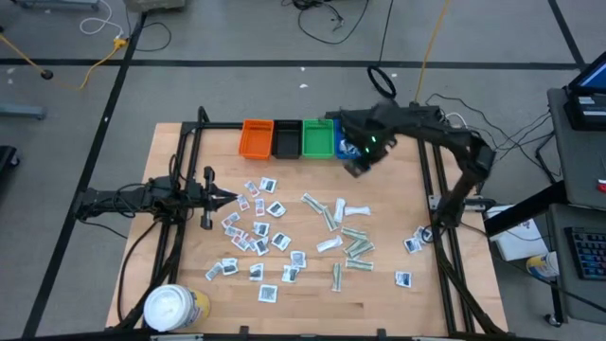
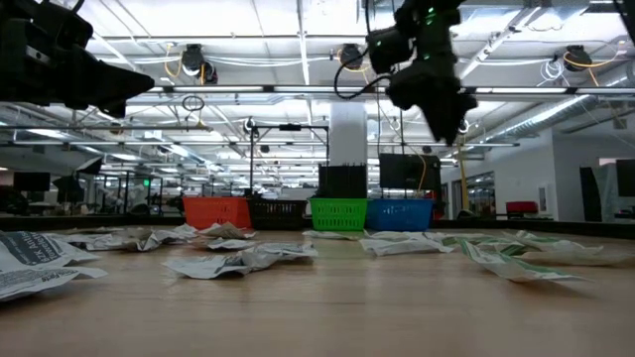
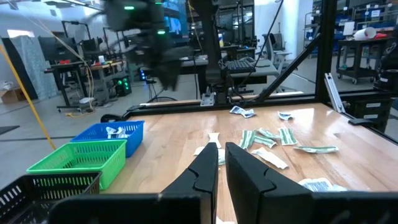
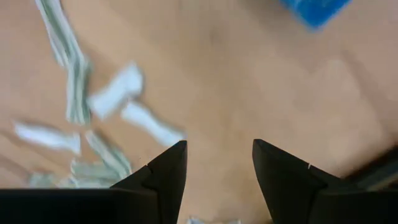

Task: Pick & Place First Aid Supplies
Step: Put the blue packet into the blue bin

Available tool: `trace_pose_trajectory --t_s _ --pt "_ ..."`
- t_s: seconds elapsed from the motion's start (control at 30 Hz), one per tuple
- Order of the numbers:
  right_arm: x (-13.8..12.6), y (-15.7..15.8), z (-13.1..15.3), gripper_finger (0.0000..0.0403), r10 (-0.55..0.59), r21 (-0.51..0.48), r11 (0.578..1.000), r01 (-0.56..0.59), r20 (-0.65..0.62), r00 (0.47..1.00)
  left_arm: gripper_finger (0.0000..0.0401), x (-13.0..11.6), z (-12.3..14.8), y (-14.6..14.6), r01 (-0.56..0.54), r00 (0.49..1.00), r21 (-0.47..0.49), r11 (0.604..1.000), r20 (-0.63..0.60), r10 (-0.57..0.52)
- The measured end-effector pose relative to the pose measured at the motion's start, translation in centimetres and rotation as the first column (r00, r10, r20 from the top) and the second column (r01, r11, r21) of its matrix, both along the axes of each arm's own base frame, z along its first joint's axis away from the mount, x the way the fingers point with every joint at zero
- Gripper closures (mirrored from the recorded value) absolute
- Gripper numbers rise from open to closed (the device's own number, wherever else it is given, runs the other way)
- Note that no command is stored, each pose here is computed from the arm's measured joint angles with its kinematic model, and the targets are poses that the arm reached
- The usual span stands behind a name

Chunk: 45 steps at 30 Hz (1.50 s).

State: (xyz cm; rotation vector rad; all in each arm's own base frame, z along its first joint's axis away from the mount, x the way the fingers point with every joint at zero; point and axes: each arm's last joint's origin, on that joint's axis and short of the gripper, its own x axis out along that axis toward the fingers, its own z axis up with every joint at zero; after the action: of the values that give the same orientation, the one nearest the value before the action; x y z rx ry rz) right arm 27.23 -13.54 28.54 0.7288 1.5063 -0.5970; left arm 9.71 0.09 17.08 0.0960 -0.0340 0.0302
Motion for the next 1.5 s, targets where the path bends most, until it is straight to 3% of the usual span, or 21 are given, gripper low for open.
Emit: trace_pose_trajectory --t_s 0.37,0.63,0.9,1.23,1.5 --pt "-4.6 12.8 -0.8 0.0231 0.024 0.019 1.000 -0.023 -0.059 0.998 0.0364 0.0 0.0 0.0 0.000 1.000 0.000 1.000 0.000 0.000" --pt "-8.0 19.8 -1.6 0.0232 0.034 0.075 0.997 -0.025 -0.122 0.992 0.0364 0.0 0.0 0.0 0.000 1.000 0.000 1.000 0.000 0.000" --pt "-8.4 24.5 -4.0 0.0232 0.073 0.063 0.996 -0.066 -0.110 0.991 0.0364 0.0 0.0 0.0 0.000 1.000 0.000 1.000 0.000 0.000" --pt "-8.2 29.0 -9.7 0.0232 0.077 0.118 0.991 -0.064 -0.105 0.992 0.0364 0.0 0.0 0.0 0.000 1.000 0.000 1.000 0.000 0.000" --pt "-9.1 29.9 -13.7 0.0232 0.017 0.145 0.990 0.003 -0.135 0.991 0.0364 0.0 0.0 0.0 0.000 1.000 0.000 1.000 0.000 0.000"
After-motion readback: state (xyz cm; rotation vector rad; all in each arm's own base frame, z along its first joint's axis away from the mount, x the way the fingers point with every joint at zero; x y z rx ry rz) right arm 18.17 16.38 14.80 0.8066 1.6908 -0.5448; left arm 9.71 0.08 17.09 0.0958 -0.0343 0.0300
